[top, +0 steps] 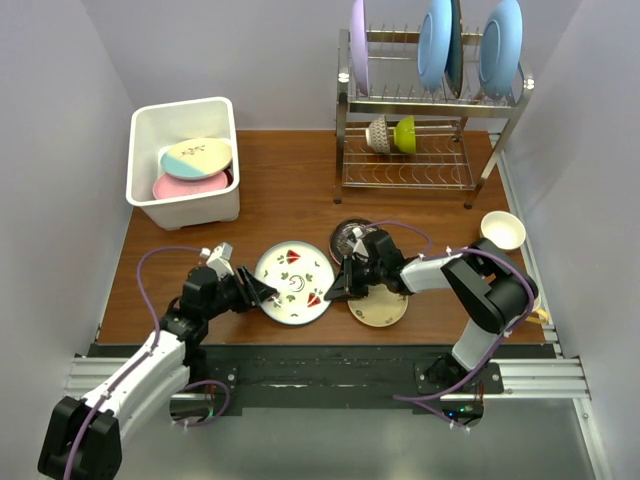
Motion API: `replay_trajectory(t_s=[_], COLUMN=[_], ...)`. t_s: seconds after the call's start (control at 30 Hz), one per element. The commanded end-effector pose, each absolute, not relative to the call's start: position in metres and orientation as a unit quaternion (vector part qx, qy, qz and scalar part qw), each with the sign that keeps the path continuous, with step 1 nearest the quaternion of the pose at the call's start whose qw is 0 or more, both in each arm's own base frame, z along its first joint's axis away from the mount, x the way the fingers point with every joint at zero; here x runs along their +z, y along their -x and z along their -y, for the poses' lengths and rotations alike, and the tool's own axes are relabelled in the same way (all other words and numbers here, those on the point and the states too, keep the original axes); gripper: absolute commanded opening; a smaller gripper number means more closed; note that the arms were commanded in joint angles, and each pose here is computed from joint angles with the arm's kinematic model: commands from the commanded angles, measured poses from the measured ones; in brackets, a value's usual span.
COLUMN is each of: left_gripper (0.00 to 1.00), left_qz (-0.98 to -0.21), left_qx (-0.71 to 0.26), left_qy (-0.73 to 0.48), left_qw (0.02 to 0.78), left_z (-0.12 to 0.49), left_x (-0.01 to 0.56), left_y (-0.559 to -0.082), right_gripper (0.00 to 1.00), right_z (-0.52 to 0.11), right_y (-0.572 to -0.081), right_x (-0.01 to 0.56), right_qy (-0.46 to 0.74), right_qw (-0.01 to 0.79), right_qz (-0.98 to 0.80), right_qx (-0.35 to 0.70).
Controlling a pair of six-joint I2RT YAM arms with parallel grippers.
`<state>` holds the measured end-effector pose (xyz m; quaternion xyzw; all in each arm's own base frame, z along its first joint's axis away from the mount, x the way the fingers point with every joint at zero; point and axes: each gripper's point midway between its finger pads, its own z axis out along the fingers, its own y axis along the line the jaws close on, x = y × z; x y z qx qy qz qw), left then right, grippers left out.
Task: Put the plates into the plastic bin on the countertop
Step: Place the plate in the plastic bin.
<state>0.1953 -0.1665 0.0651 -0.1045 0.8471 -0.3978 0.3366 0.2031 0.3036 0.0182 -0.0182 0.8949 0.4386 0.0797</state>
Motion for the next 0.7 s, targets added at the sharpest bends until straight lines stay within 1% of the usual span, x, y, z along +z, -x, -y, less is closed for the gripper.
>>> replay_trajectory(t_s=[0.0,0.13,0.3,0.37,0.5,0.6,0.67], left_gripper=[0.49,0.42,0.40,0.40,0.47,0.48,0.48], left_qz=[-0.775,-0.783,-0.789,-0.788,-0.782,-0.781,-0.780], left_qx=[-0.514,-0.505,-0.497,-0.498,-0.511,-0.514,-0.515], left_qy=[-0.015,-0.021,-0.022,-0.023,-0.033,-0.036,-0.036], left_qw=[0.368,0.364,0.360,0.360,0.355,0.354,0.353], left_z=[0.206,0.206,0.205,0.206,0.210,0.213,0.215], left_x=[0.147,0.144,0.139,0.139,0.142,0.143,0.143], left_y=[-0.193,-0.193,-0.192,-0.192,-0.189,-0.189,-0.189], right_gripper=[0.00,0.00,0.00,0.00,0.00,0.00,0.00], right_z=[-0.314,-0.315,-0.317,-0.319,-0.321,-0.321,-0.321], right_y=[-0.202,-0.202,-0.203,-0.202,-0.201,-0.202,-0.202], right_x=[0.032,0.034,0.042,0.048,0.055,0.058,0.060], right_qy=[0.064,0.067,0.071,0.076,0.085,0.088,0.089], right_qw=[0.112,0.116,0.121,0.125,0.132,0.136,0.137], right_qz=[-0.882,-0.880,-0.873,-0.867,-0.859,-0.856,-0.855], right_qx=[0.454,0.456,0.467,0.476,0.488,0.491,0.492])
